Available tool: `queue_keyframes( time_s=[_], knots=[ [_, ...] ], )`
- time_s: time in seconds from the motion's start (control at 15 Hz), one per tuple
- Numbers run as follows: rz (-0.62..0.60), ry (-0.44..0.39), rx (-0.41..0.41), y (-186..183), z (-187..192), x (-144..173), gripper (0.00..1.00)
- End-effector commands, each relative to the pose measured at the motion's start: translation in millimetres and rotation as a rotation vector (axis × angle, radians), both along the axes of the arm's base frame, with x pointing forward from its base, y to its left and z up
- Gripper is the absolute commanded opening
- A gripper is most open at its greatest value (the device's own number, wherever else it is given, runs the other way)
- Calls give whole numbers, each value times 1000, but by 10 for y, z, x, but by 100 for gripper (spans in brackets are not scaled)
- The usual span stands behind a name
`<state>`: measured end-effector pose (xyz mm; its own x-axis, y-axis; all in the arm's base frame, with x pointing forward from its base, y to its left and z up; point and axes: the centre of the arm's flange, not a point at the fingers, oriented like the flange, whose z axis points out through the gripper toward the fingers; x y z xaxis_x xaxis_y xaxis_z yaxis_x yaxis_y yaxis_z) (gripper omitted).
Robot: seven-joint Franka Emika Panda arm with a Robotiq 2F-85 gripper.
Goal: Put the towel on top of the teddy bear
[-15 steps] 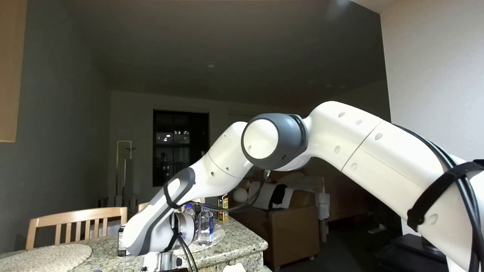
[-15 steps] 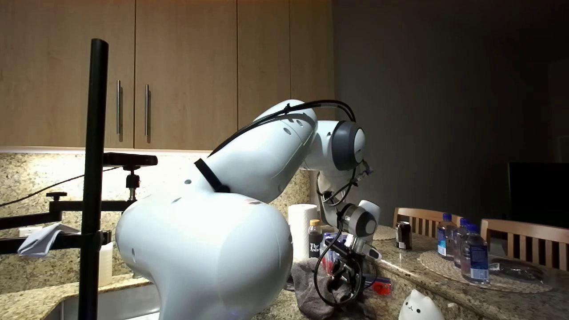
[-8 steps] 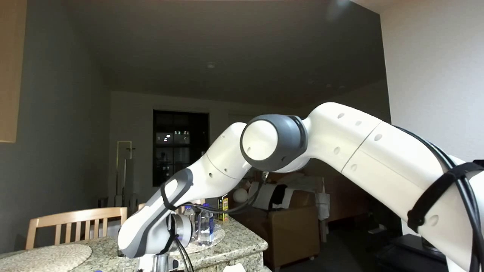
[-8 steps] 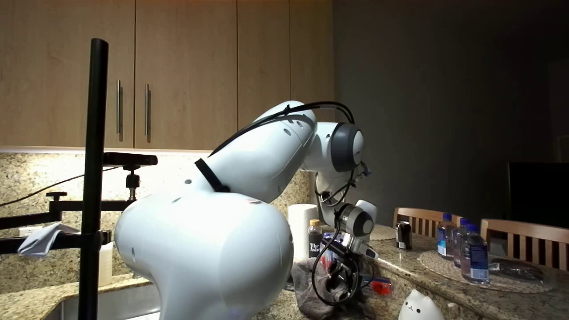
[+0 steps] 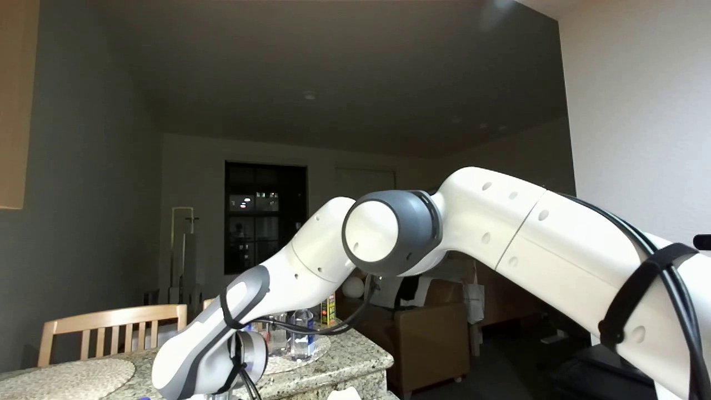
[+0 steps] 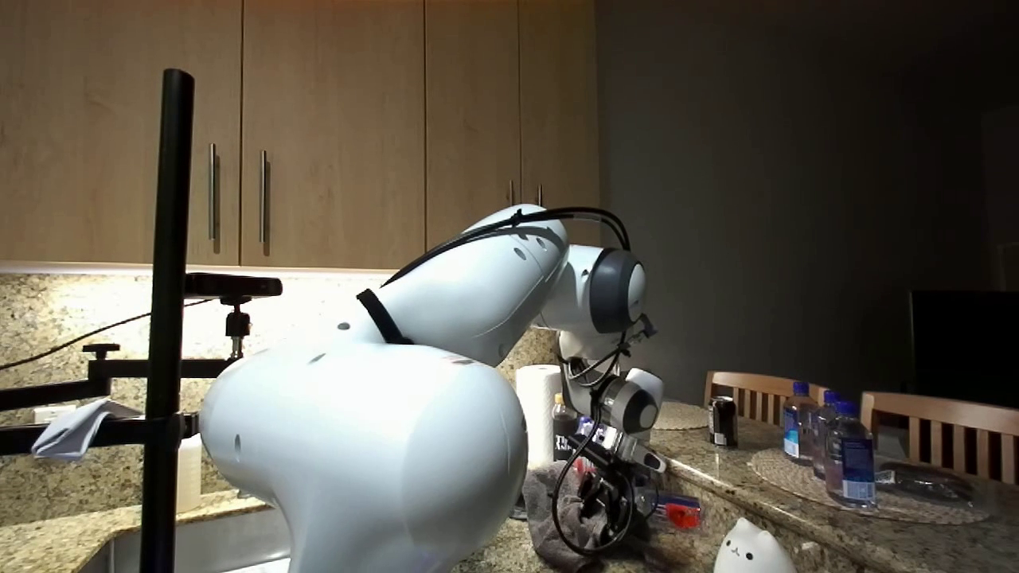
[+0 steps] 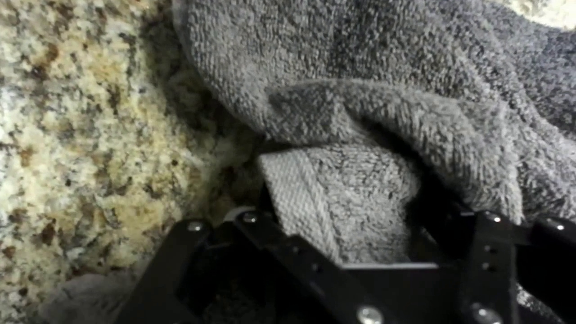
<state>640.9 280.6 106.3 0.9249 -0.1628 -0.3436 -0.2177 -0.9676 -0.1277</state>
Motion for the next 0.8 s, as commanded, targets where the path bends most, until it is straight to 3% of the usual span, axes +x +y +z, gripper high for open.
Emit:
queue_keyframes(
  time_s=[0.0,0.4,0.73],
  knots=[
    [69,-14,39,85,36,100,47],
    [159,36,133,140,210,70,12],
    [182,65,113,184,520,41,9]
  ],
)
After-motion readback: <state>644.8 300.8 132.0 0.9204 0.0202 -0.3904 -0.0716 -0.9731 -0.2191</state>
